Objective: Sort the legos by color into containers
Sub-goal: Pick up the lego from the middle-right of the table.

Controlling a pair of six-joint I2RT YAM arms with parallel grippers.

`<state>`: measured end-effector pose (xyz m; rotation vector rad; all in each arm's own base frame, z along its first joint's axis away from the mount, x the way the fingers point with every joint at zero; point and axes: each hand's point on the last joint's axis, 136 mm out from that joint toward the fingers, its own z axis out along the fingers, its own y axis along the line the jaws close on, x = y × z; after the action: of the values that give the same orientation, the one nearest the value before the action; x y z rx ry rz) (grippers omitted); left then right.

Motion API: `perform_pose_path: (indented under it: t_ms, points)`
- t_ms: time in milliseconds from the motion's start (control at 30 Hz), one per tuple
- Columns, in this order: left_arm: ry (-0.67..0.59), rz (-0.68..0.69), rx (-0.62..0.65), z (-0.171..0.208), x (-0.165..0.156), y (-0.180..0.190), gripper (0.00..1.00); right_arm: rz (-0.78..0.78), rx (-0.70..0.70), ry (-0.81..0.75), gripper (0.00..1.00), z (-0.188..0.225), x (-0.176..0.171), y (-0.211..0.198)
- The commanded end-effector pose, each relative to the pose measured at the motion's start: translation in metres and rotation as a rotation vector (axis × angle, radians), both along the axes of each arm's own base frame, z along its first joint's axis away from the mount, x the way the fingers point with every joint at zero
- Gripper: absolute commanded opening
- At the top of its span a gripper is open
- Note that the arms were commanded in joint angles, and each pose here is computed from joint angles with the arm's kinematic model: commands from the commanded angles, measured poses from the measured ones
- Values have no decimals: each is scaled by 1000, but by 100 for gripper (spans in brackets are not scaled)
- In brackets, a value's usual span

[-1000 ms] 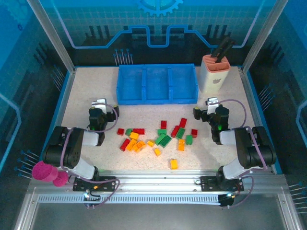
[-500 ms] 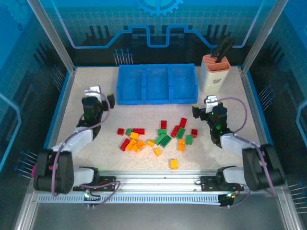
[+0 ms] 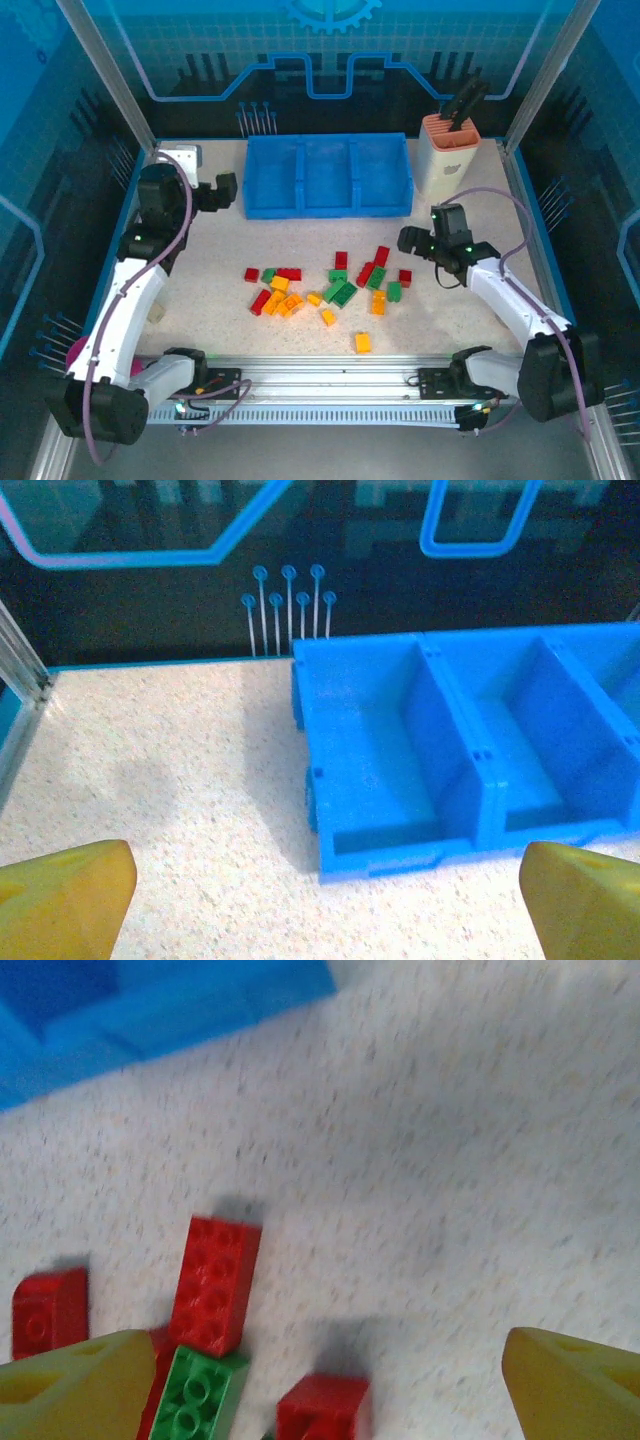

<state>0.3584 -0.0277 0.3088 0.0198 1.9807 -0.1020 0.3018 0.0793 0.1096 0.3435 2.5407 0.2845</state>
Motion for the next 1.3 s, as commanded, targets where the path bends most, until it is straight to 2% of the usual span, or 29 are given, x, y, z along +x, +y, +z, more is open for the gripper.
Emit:
perform_pose_path:
  t_ms: [0,300,533,800,967,1100,1267]
  points:
    - [36,-69,18,-3,-13,-13,99,-42,47,124,88,-6,-18,12]
    - [45,-128,44,-18,-12,-31,99,-24,-30,235,79,-39,-27,24]
    - [39,-132,58,-22,-14,-33,99,-4,-91,304,60,-61,-30,27]
    - [42,-125,65,-29,-11,-32,100,8,-140,349,45,-74,-30,23]
    - [38,-126,81,-31,-9,-32,99,36,-155,388,31,-82,-31,22]
    - [32,-120,105,-30,-10,-29,99,78,-167,352,27,-61,-12,21]
    - [20,-113,122,-29,-13,-27,99,158,-203,246,26,-5,32,18]
